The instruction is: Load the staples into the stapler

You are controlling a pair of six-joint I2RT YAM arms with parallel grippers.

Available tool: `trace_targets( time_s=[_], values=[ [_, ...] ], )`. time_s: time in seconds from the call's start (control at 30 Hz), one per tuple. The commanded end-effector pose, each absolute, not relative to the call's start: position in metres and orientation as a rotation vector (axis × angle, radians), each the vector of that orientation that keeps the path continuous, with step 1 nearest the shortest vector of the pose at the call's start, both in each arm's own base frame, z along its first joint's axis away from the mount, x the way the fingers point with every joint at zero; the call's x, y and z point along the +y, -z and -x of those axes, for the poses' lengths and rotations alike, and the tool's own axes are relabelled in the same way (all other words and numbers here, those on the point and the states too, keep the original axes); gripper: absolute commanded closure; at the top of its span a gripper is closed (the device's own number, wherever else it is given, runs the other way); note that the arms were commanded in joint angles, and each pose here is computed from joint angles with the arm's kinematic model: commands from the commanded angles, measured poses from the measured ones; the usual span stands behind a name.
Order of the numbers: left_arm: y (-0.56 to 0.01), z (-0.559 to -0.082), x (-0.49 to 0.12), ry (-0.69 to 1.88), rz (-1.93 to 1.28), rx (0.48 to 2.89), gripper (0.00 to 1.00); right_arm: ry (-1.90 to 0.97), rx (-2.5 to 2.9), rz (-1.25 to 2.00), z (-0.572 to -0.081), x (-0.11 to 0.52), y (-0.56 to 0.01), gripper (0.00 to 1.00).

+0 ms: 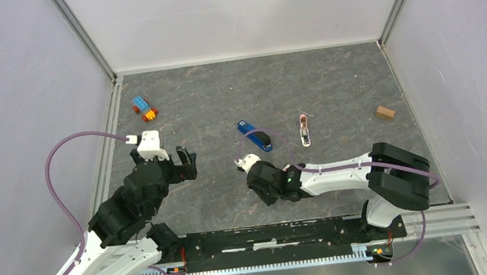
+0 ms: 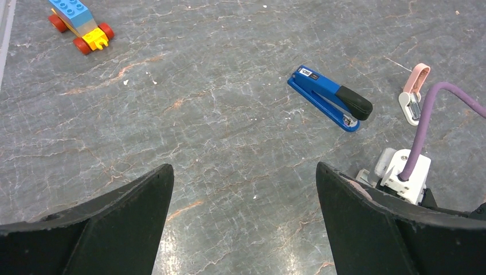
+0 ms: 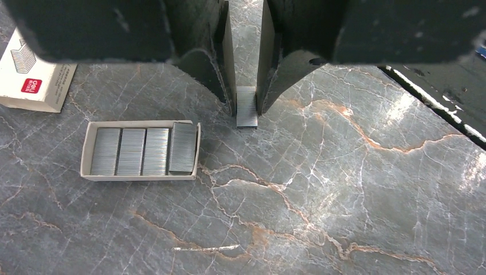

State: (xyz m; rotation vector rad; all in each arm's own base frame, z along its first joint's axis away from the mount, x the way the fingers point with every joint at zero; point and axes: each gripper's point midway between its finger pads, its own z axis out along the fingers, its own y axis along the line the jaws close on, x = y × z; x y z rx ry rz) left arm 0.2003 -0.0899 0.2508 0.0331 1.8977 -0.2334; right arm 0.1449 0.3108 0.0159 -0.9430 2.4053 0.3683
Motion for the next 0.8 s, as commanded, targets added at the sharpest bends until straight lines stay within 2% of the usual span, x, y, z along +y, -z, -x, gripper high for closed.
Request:
trace_targets(
  time_s=[0.0, 0.3, 0.5, 0.77],
  values=[
    [-0.257, -0.203, -0.087, 0.221, -0.032, 1.868, 0.00, -0.358, 2.407, 0.948, -0.143, 0.306, -0.013, 0.75],
    [-0.258, -0.201, -0.088, 0.236, -0.032, 1.867, 0.00, -0.363, 2.396, 0.922, -0.145, 0.305, -0.025, 0.78],
    [-0.258, -0.201, -0.088, 0.238, -0.036, 1.868, 0.00, -0.411, 2.347, 0.857, -0.156, 0.306, -0.061, 0.78],
    [-0.257, -0.200, -0.089, 0.241, -0.038, 1.870, 0.00, -0.340, 2.338, 0.655, -0.219, 0.257, -0.088, 0.77]
  ],
)
